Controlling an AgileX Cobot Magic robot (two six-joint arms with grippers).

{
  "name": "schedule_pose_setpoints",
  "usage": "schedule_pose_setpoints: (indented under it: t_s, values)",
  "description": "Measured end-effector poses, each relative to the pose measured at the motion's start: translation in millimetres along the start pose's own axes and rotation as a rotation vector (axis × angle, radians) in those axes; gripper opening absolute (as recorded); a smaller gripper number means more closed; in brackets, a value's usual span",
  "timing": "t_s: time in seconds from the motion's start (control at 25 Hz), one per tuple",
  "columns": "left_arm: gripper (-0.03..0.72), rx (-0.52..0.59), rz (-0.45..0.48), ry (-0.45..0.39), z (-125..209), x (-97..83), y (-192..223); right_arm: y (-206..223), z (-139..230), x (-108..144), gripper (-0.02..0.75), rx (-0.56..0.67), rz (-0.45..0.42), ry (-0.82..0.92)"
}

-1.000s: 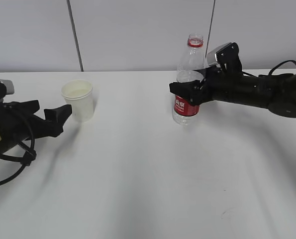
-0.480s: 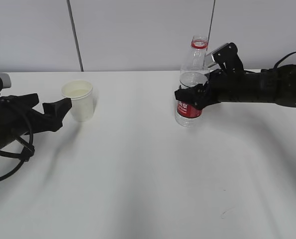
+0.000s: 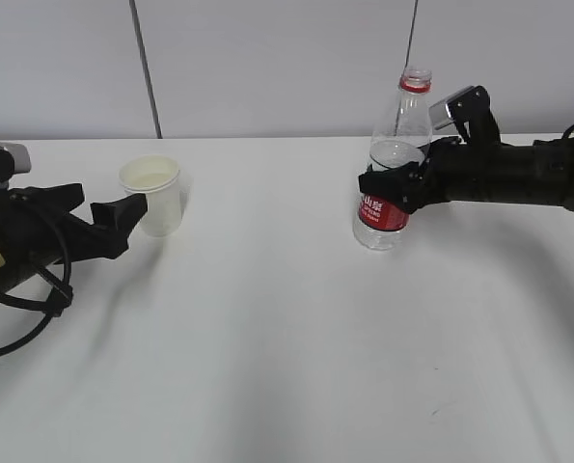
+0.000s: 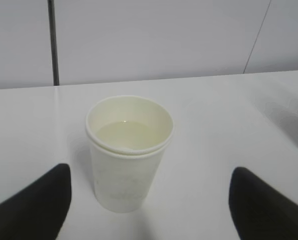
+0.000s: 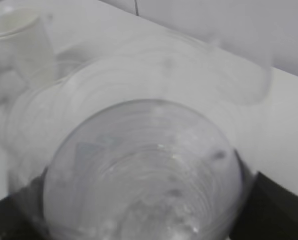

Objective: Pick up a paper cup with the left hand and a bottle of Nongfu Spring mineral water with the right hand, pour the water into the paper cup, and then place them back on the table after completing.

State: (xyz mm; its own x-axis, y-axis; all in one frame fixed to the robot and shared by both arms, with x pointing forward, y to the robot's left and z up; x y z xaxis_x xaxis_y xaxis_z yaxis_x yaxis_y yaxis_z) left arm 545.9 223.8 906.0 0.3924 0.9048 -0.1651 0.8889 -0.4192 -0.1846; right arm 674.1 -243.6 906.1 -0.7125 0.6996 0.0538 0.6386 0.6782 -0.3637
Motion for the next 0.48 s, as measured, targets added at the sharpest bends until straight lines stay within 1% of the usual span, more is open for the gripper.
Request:
schedule_pose_setpoints:
  t_s: [0.24, 0.48]
  values:
    - [0.585, 0.0, 0.002, 0.001, 0.1, -0.4, 0.1, -0.5, -0.5, -1.3, 0.594, -0.007, 0.008, -0.001]
    - [0.585, 0.0, 0.002, 0.001, 0.1, -0.4, 0.1, 0.9, -4.9, -3.3, 0.593, -0.054, 0.038, -0.01]
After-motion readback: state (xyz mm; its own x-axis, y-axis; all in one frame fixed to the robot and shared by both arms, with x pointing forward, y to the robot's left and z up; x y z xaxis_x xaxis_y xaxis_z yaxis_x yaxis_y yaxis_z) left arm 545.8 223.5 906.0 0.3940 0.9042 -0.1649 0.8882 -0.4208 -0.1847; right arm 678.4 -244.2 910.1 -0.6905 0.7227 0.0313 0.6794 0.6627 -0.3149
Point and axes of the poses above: a point on each arm's last joint axis where the gripper is mounted, y pointing out along that axis toward the gripper, x along the wrist's bending axis when the last joint is at zero, z = x × y, the point moved 1 cm from there along y, pointing out along that axis toward the gripper, and after that the axes turned 1 degree about y, right-handed, at the moved point
